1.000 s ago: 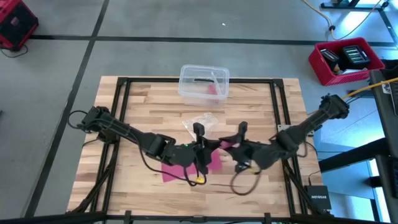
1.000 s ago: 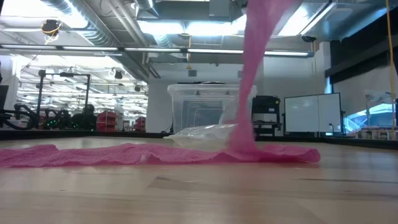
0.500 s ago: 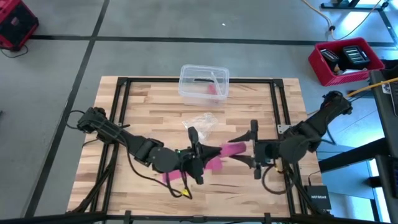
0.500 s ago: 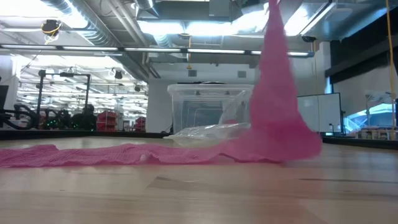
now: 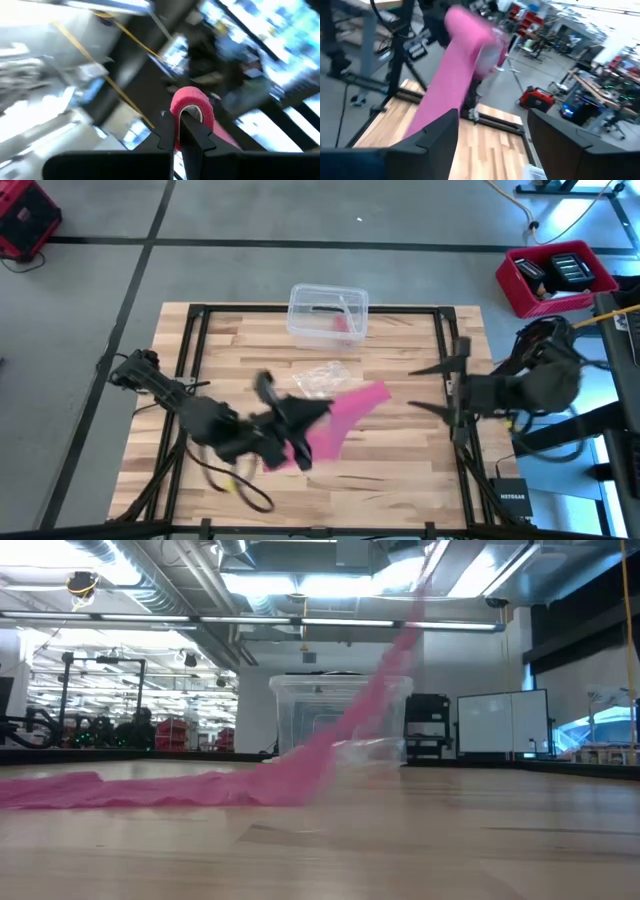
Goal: Roll bandage
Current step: Roll the pink bandage
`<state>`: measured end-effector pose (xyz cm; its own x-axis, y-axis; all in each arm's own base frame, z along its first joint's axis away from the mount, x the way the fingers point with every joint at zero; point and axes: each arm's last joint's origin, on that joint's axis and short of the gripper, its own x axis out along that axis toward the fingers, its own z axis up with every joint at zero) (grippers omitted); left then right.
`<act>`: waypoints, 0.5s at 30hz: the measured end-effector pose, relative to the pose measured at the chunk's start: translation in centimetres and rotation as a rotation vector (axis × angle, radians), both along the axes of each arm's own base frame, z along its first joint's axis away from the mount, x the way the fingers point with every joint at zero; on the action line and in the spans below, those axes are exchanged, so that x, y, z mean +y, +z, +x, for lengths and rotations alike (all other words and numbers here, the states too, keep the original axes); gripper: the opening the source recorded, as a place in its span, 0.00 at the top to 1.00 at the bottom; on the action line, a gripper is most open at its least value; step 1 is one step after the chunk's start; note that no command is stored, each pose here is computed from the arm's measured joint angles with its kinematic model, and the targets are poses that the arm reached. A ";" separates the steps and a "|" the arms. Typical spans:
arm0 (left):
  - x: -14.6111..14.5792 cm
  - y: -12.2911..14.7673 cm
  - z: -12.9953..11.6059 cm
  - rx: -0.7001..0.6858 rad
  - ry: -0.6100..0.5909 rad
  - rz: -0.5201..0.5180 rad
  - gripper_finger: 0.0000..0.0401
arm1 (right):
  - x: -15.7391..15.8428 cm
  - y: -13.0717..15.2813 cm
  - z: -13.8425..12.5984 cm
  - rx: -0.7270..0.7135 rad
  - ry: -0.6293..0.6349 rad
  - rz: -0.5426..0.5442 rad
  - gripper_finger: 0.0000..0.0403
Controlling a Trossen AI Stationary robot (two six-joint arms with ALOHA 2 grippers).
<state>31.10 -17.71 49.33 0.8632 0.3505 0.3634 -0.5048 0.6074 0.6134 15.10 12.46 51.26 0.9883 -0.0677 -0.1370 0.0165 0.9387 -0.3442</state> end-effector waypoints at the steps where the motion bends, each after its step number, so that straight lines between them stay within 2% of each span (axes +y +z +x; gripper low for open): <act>1: 0.5 0.9 -0.8 -0.035 0.005 -0.014 0.99 | -0.2 0.3 -0.3 -0.003 -0.010 0.003 0.41; 9: 4.9 7.0 -6.2 -0.253 -0.054 -0.121 1.00 | -1.5 1.0 -1.1 -0.014 -0.093 0.003 0.41; 12: 5.4 8.5 -7.1 -0.255 -0.127 -0.140 1.00 | -1.8 0.9 -1.1 -0.009 -0.089 0.018 0.41; 15: 5.1 8.6 -7.2 -0.173 -0.210 -0.163 1.00 | -2.2 0.7 -1.5 0.012 -0.098 0.019 0.41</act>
